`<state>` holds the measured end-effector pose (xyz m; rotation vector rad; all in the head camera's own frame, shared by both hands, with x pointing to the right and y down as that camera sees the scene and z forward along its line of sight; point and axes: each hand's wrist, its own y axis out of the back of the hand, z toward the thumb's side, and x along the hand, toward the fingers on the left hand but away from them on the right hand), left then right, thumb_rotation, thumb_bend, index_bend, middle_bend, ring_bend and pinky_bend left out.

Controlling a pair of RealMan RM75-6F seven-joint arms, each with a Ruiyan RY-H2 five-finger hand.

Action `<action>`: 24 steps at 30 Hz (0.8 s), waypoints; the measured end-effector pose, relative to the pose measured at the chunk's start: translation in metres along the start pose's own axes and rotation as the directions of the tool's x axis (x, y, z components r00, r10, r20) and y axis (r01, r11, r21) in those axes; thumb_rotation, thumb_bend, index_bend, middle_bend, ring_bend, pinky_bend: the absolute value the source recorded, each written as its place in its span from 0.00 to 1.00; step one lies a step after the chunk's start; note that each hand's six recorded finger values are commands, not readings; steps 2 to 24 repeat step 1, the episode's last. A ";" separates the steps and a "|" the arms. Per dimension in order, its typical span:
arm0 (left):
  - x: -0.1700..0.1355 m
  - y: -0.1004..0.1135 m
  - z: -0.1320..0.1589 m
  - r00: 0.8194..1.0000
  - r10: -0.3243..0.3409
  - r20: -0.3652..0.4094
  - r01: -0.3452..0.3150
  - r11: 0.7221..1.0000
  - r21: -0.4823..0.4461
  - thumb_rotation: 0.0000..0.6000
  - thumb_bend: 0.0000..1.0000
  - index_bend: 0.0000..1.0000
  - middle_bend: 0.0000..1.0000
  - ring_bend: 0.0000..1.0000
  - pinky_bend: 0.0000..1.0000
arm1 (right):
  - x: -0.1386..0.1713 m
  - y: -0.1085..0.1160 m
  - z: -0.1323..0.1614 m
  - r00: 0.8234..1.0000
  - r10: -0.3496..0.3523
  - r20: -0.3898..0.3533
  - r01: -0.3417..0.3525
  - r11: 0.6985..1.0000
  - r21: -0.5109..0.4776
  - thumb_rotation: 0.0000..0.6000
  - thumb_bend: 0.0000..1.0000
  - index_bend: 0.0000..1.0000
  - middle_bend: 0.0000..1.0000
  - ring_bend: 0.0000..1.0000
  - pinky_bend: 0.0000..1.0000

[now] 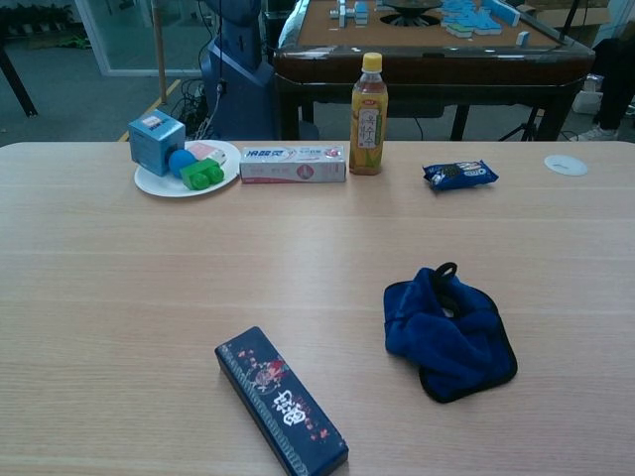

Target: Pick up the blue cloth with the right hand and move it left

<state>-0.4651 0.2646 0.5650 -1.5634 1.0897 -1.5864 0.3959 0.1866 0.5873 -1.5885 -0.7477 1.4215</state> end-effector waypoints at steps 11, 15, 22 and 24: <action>0.001 0.000 0.001 1.000 0.001 0.003 -0.001 1.000 -0.001 1.00 0.36 0.06 0.00 0.01 0.00 | 0.005 0.000 -0.004 1.000 -0.003 0.014 0.003 1.000 -0.003 1.00 0.19 0.00 0.15 0.08 0.21; 0.001 0.000 0.001 1.000 0.001 0.003 -0.001 1.000 -0.001 1.00 0.36 0.06 0.00 0.01 0.00 | 0.005 0.000 -0.004 1.000 -0.003 0.014 0.003 1.000 -0.003 1.00 0.19 0.00 0.15 0.08 0.21; 0.001 0.000 0.001 1.000 0.001 0.003 -0.001 1.000 -0.001 1.00 0.36 0.06 0.00 0.01 0.00 | 0.005 0.000 -0.004 1.000 -0.003 0.014 0.003 1.000 -0.003 1.00 0.19 0.00 0.15 0.08 0.21; 0.001 0.000 0.001 1.000 0.001 0.003 -0.001 1.000 -0.001 1.00 0.36 0.06 0.00 0.01 0.00 | 0.005 0.000 -0.004 1.000 -0.003 0.014 0.003 1.000 -0.003 1.00 0.19 0.00 0.15 0.08 0.21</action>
